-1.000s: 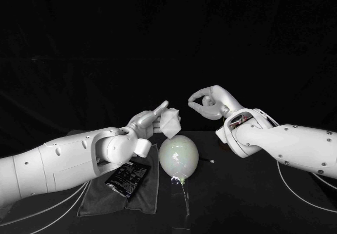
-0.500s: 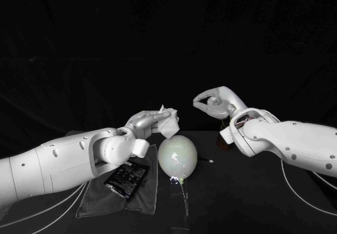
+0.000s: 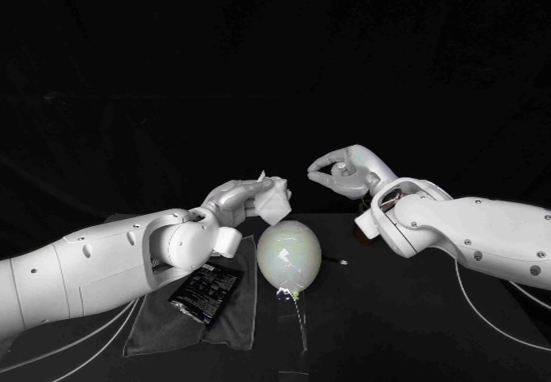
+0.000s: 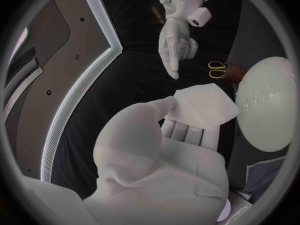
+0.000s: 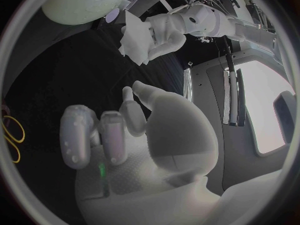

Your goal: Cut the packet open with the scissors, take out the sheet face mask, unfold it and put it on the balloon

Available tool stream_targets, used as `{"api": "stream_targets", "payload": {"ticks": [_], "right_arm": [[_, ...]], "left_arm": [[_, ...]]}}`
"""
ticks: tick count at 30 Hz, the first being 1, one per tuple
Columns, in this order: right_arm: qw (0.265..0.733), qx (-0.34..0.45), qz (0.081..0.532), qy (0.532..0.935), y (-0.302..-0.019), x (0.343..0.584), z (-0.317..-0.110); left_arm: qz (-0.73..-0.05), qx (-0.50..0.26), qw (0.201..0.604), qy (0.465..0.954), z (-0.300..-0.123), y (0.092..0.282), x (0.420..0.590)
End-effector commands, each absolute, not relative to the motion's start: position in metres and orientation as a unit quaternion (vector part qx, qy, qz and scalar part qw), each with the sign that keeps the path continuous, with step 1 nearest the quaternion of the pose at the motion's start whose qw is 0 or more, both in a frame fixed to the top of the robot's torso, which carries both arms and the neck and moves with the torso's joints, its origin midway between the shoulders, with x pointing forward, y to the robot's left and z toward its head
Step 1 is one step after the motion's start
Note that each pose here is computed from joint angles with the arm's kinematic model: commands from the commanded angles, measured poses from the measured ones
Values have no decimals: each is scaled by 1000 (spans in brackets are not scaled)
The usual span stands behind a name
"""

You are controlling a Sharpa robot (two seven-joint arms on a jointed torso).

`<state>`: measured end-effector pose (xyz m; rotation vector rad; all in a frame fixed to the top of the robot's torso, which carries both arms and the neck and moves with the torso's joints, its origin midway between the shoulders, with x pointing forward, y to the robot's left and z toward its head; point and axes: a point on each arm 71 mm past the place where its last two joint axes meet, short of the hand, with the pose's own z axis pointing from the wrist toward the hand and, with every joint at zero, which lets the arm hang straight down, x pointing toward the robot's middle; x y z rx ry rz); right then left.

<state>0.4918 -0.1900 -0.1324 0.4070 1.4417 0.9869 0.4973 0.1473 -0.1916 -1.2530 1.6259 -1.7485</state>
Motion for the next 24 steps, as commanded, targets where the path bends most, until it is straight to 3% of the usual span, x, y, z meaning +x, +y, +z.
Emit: {"api": "stream_targets", "payload": {"ticks": [1, 24], "right_arm": [[611, 167, 440, 637, -186, 491, -133], [590, 157, 448, 653, -167, 493, -138]], "left_arm": [[-644, -443, 216, 585, -189, 146, 497], [-638, -441, 219, 592, -189, 149, 496]]}}
